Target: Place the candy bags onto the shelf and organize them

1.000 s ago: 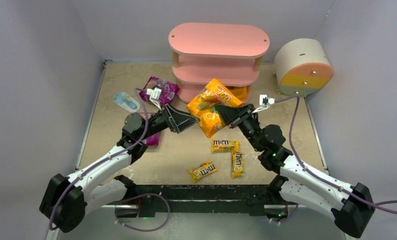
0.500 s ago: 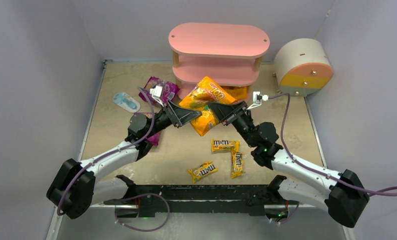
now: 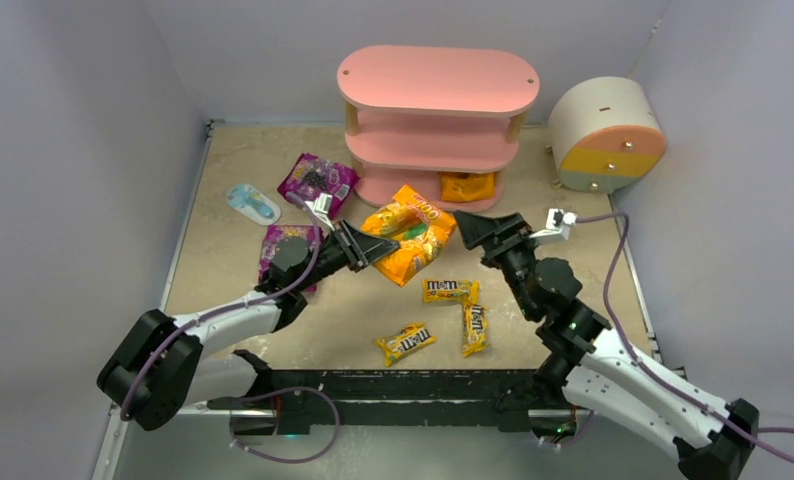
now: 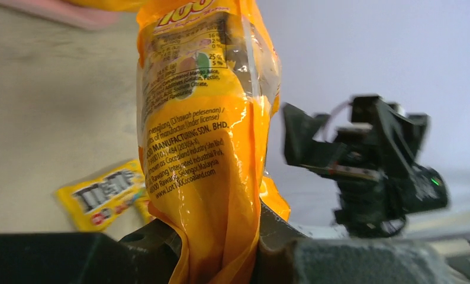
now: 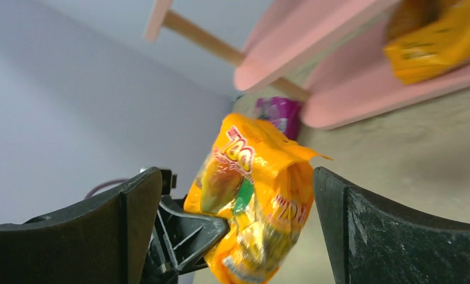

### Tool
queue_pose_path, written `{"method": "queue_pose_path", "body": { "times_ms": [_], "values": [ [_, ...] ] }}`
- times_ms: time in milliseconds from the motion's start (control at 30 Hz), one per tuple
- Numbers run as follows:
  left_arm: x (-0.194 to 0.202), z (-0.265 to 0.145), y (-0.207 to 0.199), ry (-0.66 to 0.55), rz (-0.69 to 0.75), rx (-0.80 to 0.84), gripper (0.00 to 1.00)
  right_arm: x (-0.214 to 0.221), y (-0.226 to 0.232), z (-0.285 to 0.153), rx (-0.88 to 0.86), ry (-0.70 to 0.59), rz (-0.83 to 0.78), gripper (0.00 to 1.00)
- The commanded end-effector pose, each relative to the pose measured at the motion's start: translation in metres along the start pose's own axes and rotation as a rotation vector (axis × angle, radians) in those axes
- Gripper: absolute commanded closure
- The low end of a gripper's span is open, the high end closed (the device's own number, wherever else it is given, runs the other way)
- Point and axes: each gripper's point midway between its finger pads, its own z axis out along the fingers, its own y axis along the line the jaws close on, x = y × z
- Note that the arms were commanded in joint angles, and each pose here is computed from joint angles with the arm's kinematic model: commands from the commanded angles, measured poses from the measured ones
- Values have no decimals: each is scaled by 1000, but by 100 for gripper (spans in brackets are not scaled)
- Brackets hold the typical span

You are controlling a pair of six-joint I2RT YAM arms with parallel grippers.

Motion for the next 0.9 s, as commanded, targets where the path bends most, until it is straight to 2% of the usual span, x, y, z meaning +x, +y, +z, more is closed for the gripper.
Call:
{"method": "queue_pose_path", "body": {
  "times_ms": [0, 133, 400, 567, 767, 867],
  "values": [
    [-26, -4, 47, -170, 58, -193, 100, -27, -63, -24, 256, -138, -71, 2],
    [-41, -8, 82, -278, 54, -325, 100, -38, -66, -36, 253, -176, -89, 2],
    [-72, 9, 107, -411, 100, -394, 100, -43, -65, -42, 243, -164, -198, 2],
    [-91, 21, 95, -499, 110, -288, 100, -50, -63, -46, 248, -170, -252, 2],
    [-93, 48, 86, -463, 108, -210, 100, -60, -65, -52, 250, -208, -276, 2],
    [-103, 55, 88, -496, 124, -191, 100, -66, -64, -57, 252, -222, -298, 2]
  ]
}}
